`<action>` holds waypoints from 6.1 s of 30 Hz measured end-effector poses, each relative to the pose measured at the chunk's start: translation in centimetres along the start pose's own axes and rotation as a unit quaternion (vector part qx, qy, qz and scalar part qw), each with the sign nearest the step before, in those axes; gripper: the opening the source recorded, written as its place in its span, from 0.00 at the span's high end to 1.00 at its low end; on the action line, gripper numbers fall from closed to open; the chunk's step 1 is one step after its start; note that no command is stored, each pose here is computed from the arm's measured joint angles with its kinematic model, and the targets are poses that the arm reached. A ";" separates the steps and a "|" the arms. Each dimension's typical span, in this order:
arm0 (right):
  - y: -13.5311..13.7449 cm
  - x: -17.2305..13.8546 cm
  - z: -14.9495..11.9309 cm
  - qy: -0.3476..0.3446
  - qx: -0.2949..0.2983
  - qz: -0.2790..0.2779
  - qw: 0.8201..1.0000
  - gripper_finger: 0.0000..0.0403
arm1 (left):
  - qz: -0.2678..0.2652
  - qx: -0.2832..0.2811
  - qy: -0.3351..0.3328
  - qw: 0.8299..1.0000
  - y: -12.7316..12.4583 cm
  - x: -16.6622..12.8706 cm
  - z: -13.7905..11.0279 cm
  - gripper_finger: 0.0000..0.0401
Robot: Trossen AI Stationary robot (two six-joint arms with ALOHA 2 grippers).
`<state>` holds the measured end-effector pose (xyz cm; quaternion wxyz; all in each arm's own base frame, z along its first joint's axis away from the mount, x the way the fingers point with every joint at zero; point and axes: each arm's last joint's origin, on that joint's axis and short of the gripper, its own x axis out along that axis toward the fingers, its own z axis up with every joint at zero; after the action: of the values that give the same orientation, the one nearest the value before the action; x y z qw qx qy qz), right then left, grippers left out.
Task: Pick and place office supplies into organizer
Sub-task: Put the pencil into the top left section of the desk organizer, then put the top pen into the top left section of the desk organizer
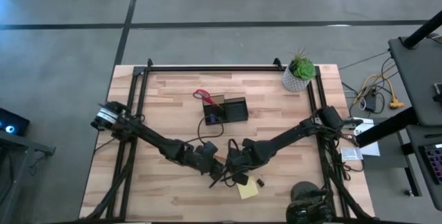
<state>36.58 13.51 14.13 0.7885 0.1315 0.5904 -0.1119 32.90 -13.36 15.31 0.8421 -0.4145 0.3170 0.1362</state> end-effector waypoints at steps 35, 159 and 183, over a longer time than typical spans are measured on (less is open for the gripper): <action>-11.0 -16.1 9.6 0.124 -0.420 -0.362 0.823 0.92 | -0.015 -0.019 -0.190 0.981 -1.9 -18.2 2.3 1.00; 4.2 -14.3 -6.0 -0.127 0.130 -0.193 0.964 0.55 | 0.097 0.271 0.031 0.957 -1.3 1.6 -5.3 0.61; 3.9 -13.6 -6.4 -0.122 0.130 -0.205 0.962 0.55 | 0.080 0.238 0.109 0.962 0.6 2.6 -2.2 0.77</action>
<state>28.34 19.67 25.82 0.7912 0.0944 0.4841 -0.3616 33.63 -14.79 12.25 0.8632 -0.1878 0.4620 0.0782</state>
